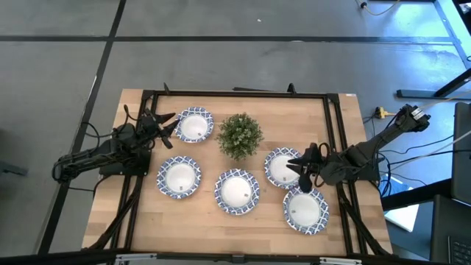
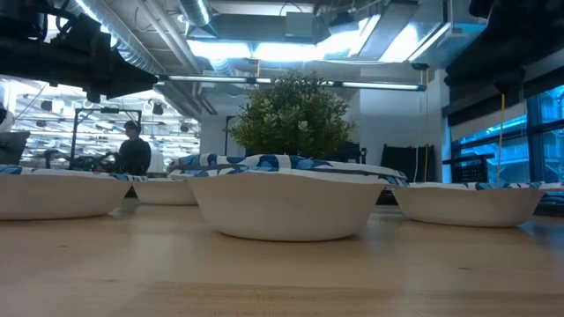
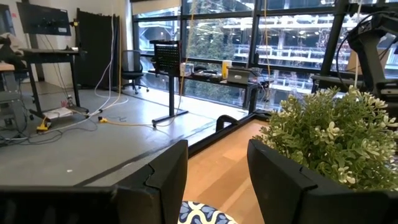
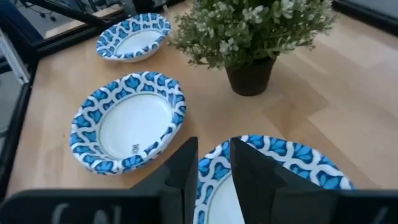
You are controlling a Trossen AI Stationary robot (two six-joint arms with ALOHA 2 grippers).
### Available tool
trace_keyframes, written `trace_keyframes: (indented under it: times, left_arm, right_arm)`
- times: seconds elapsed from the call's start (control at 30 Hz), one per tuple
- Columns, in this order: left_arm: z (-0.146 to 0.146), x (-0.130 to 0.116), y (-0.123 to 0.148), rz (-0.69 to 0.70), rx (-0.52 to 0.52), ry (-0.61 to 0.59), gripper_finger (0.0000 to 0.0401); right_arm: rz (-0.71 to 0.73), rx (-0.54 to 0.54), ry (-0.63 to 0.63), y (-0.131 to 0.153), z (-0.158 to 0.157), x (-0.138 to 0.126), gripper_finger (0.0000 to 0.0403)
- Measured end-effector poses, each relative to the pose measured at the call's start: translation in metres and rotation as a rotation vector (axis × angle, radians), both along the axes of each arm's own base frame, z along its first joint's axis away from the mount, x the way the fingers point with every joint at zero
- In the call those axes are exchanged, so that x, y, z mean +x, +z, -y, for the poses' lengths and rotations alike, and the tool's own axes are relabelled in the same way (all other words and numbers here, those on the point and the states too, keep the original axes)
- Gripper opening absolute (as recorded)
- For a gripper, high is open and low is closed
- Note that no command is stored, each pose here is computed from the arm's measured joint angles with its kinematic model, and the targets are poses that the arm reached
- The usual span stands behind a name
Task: Nest bowls inside each other
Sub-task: Stack the white bowl on top of the other white bowl
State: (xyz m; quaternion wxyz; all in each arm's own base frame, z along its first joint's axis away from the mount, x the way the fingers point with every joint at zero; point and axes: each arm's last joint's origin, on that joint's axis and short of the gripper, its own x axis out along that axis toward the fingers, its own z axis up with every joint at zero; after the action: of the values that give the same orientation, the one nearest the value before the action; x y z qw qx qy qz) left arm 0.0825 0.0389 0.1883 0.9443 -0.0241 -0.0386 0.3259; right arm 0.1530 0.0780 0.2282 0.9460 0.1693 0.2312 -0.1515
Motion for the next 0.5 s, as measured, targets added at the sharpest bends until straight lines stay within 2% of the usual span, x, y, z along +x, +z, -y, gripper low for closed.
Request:
trace_keyframes:
  times: [0.13,0.23,0.5]
  left_arm:
    - [0.0000,0.0000,0.0000,0.000,0.000,0.000,0.0161]
    - [0.0000,0.0000,0.0000,0.001,-0.001,0.000,0.0161]
    - [0.0000,0.0000,0.0000,0.001,-0.001,0.000,0.0161]
  right_arm:
    - [-0.005,0.058,0.004,-0.0005,-0.0009,-0.0001,0.0096]
    - [-0.025,0.071,0.046,-0.0011,-0.0021,-0.0002,0.0115]
    - [-0.054,0.070,0.035,-0.0038,-0.0010,-0.0020,0.0234]
